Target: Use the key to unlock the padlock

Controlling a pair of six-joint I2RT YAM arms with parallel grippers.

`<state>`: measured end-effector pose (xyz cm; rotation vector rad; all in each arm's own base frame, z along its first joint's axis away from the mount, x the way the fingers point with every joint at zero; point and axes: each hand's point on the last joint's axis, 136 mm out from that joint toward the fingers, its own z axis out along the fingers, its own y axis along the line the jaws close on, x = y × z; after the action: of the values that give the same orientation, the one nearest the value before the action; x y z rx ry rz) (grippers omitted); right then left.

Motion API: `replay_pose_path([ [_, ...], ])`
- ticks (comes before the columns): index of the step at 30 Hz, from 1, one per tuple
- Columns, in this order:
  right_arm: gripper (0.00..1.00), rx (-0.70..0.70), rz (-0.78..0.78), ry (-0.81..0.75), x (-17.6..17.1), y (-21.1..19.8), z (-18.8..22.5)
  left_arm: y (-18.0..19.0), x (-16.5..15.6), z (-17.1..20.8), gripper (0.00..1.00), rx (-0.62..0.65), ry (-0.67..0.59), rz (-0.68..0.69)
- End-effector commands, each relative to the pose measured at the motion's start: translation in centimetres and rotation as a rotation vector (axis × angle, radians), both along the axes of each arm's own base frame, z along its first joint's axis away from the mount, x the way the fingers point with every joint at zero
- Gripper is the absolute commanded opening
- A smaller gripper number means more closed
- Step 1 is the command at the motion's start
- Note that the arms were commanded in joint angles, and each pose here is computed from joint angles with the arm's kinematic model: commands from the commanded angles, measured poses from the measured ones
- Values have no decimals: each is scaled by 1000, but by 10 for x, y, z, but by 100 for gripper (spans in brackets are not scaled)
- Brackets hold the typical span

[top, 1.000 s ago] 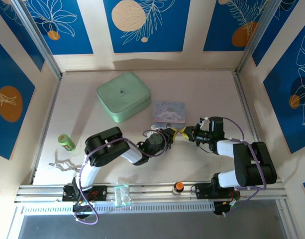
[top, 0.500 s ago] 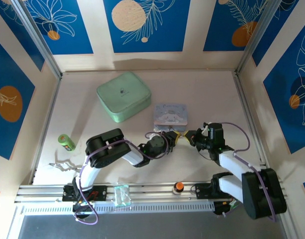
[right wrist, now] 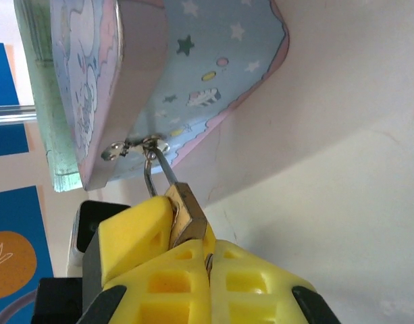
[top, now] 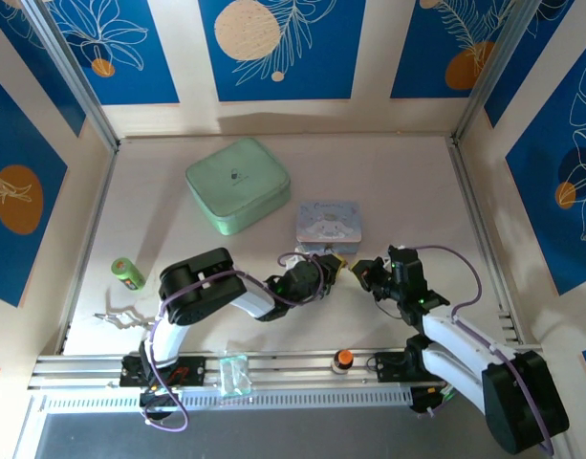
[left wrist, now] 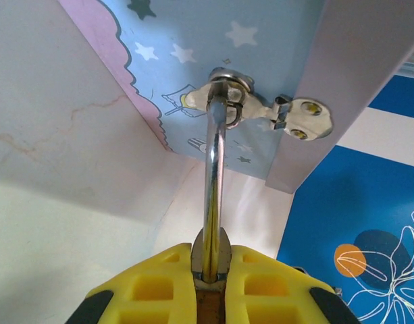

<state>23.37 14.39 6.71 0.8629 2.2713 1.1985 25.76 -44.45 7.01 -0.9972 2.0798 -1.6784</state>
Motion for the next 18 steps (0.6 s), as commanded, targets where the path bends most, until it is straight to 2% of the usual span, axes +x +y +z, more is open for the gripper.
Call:
replay_pose_path([
  [1, 0, 79, 136, 81, -30, 25, -5, -38, -31, 49, 2, -133, -28, -154],
  [4, 0, 85, 125, 78, -29, 26, -5, -41, -32, 53, 2, -157, -30, -155],
  [8, 0, 72, 110, 72, -26, 23, -4, -34, -32, 45, 4, -126, -22, -141],
  [9, 0, 64, 108, 74, -27, 22, -5, -33, -33, 44, 9, -113, -24, -143],
  [11, 0, 43, 102, 86, -29, 16, -9, -26, -34, 37, 28, -65, -15, -136],
  [12, 0, 35, 95, 90, -30, 13, -11, -22, -34, 34, 39, -47, -8, -131],
  [14, 0, 44, 73, 93, -30, 4, -13, -13, -33, 33, 66, -21, -26, -109],
  [16, 0, 59, 68, 92, -31, 1, -12, -7, -32, 34, 76, -12, -38, -97],
  [18, 0, 67, 75, 76, -29, 1, -7, -5, -33, 35, 79, -13, -34, -93],
])
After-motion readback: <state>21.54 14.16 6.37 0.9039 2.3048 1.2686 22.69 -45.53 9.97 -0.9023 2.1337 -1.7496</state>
